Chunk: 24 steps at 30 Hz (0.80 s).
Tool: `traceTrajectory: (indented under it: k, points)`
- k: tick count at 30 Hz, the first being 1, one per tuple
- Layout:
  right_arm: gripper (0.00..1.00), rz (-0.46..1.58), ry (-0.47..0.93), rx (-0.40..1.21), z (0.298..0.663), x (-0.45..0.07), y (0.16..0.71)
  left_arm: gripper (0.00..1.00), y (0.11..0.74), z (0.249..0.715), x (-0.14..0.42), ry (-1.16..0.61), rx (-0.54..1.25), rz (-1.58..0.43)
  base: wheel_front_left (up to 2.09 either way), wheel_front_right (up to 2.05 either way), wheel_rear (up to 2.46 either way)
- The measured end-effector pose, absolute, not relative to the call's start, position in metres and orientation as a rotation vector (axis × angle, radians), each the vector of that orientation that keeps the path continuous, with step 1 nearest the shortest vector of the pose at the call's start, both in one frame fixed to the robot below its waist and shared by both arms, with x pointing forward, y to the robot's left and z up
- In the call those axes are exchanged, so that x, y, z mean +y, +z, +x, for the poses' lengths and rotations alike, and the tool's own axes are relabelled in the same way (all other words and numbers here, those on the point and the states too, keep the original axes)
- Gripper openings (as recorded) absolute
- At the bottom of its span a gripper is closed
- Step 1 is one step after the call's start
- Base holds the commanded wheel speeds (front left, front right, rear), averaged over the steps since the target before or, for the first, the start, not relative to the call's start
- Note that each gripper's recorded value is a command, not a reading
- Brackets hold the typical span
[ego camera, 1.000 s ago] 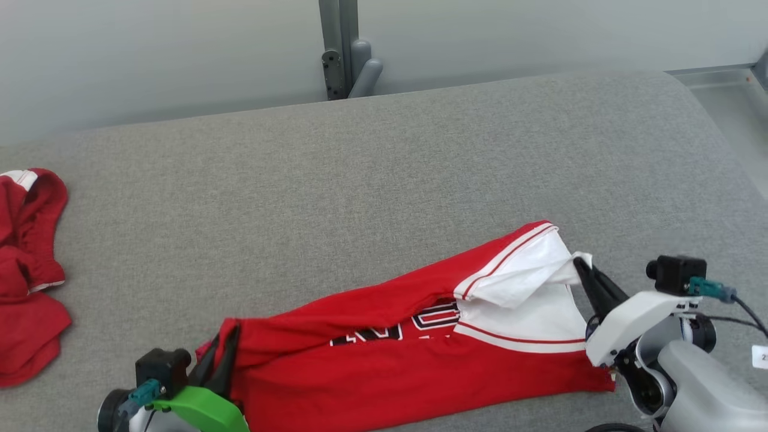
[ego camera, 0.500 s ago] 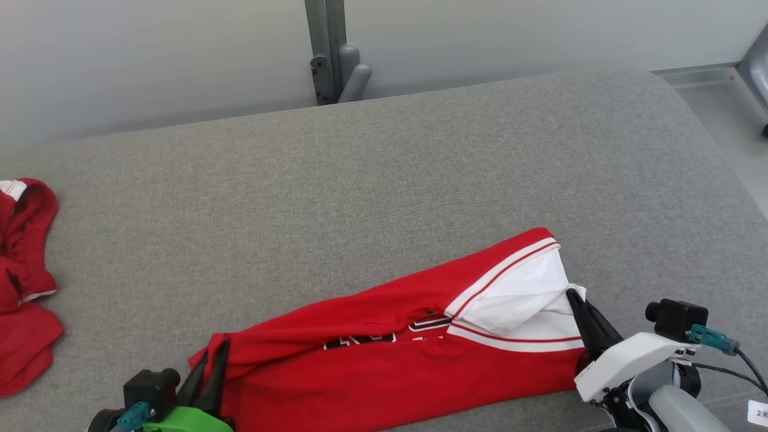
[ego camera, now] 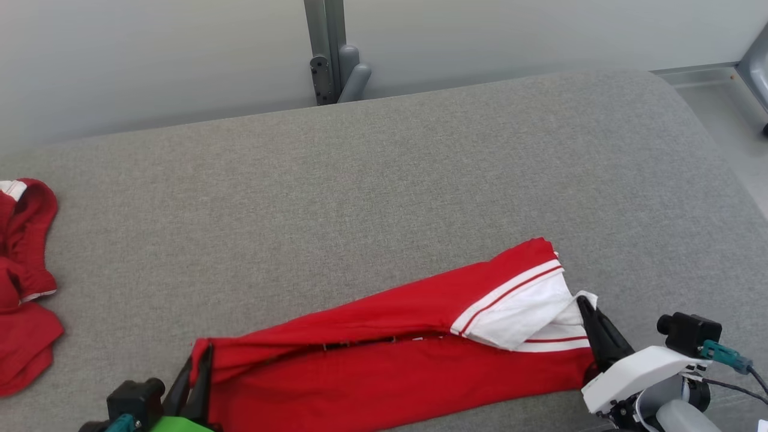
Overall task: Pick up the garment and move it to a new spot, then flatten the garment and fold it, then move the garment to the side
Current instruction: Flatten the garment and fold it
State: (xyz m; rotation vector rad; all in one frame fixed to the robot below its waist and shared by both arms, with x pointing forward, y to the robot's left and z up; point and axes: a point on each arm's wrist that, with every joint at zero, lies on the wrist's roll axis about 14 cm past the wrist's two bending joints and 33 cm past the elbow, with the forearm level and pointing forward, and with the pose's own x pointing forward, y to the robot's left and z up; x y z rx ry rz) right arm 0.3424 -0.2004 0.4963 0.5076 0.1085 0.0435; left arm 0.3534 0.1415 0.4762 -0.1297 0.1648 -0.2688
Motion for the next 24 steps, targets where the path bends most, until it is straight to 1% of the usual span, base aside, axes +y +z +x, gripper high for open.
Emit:
traceTrajectory:
  k: [1, 2, 3, 4, 5, 7, 11, 16, 21, 24]
  points:
    - [0.00, 0.505, 0.048, 0.117, 0.341, -0.198, 0.494, 0.05, 0.472, 0.350, 0.141, -0.268, 0.178, -0.131, 0.00, 0.00, 0.00]
    - [0.00, 0.507, 0.046, 0.123, 0.340, -0.198, 0.492, 0.13, 0.467, 0.346, 0.141, -0.263, 0.194, -0.136, 0.00, 0.00, 0.00]
    - [0.00, 0.507, 0.042, 0.139, 0.338, -0.198, 0.487, 0.32, 0.462, 0.342, 0.141, -0.257, 0.210, -0.141, 0.00, 0.00, 0.00]
    - [0.69, 0.503, 0.033, 0.166, 0.333, -0.199, 0.479, 0.73, 0.458, 0.339, 0.141, -0.255, 0.223, -0.145, 0.00, 0.00, 0.00]
    - [1.00, 0.494, 0.029, 0.184, 0.330, -0.200, 0.473, 1.00, 0.454, 0.335, 0.142, -0.250, 0.237, -0.147, 0.00, 0.00, 0.00]
    - [1.00, 0.494, 0.015, 0.198, 0.327, -0.202, 0.468, 1.00, 0.447, 0.328, 0.143, -0.237, 0.258, -0.151, 0.00, 0.00, 0.00]
    - [1.00, 0.472, -0.016, 0.181, 0.327, -0.215, 0.470, 1.00, 0.448, 0.322, 0.159, -0.159, 0.242, -0.148, 0.00, 0.00, 0.00]
    - [1.00, 0.413, -0.043, 0.122, 0.333, -0.230, 0.485, 1.00, 0.456, 0.315, 0.171, -0.092, 0.204, -0.113, 0.00, 0.00, 0.00]
    - [1.00, 0.319, -0.020, 0.095, 0.343, -0.223, 0.492, 1.00, 0.473, 0.316, 0.181, -0.053, 0.147, -0.079, 0.00, 0.00, 0.00]
    - [1.00, 0.272, 0.007, 0.134, 0.348, -0.212, 0.482, 1.00, 0.478, 0.316, 0.186, -0.031, 0.129, -0.078, 0.00, 0.00, 0.00]
